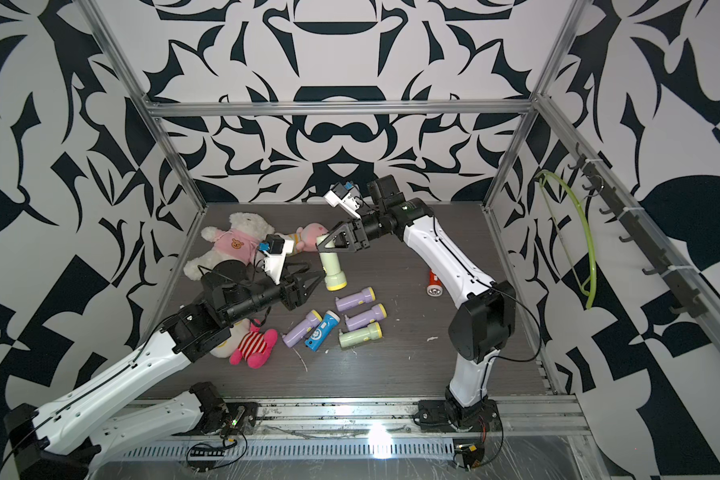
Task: Close the plug at the bottom of the flashlight
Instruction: Adjust the flashlight at the center of the board.
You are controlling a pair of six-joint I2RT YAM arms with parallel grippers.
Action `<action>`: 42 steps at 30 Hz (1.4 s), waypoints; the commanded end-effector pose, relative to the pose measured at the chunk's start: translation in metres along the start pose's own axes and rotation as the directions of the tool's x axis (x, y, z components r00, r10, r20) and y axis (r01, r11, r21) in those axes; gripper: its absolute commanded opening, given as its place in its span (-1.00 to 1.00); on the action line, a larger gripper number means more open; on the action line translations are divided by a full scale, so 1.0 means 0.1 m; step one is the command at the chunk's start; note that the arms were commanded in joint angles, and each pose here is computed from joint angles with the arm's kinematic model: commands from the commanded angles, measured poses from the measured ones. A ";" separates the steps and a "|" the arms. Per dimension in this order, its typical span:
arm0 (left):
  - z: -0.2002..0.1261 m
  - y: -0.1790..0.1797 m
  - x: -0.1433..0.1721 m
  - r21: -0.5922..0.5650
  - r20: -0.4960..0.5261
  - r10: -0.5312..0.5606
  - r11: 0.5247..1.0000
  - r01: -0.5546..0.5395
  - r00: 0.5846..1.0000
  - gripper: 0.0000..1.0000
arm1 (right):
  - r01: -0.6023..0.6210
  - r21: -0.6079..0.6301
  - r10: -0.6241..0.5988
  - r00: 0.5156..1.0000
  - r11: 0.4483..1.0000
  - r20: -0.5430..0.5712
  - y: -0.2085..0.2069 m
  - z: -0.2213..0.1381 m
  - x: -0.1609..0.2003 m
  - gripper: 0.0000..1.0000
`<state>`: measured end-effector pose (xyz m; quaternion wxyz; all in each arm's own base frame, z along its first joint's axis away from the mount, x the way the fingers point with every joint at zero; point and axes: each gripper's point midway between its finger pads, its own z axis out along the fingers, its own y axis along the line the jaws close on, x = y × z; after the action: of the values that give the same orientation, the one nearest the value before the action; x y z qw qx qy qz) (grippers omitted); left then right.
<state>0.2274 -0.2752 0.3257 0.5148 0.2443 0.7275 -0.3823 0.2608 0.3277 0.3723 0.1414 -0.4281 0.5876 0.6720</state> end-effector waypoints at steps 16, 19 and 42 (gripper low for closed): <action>-0.15 0.33 -0.47 -0.157 0.130 0.060 0.987 -0.039 0.990 0.18 | 0.055 -0.169 -0.052 0.998 0.984 0.018 0.44 0.03 -0.05 -1.00; -0.22 0.33 -0.56 -0.173 0.145 0.072 0.984 -0.046 0.987 0.21 | 0.041 -0.152 -0.039 0.999 0.988 0.014 0.39 0.04 -0.07 -1.00; -0.33 -0.01 -0.28 0.054 0.061 -0.044 0.998 0.041 0.997 0.81 | 0.240 0.251 -0.245 0.969 0.938 -0.011 0.33 0.33 -0.39 -1.00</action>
<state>0.2209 -0.2445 0.3594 0.5296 0.2212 0.7118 -0.4047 0.2642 0.3677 0.3745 0.2280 -0.4354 0.6592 0.5691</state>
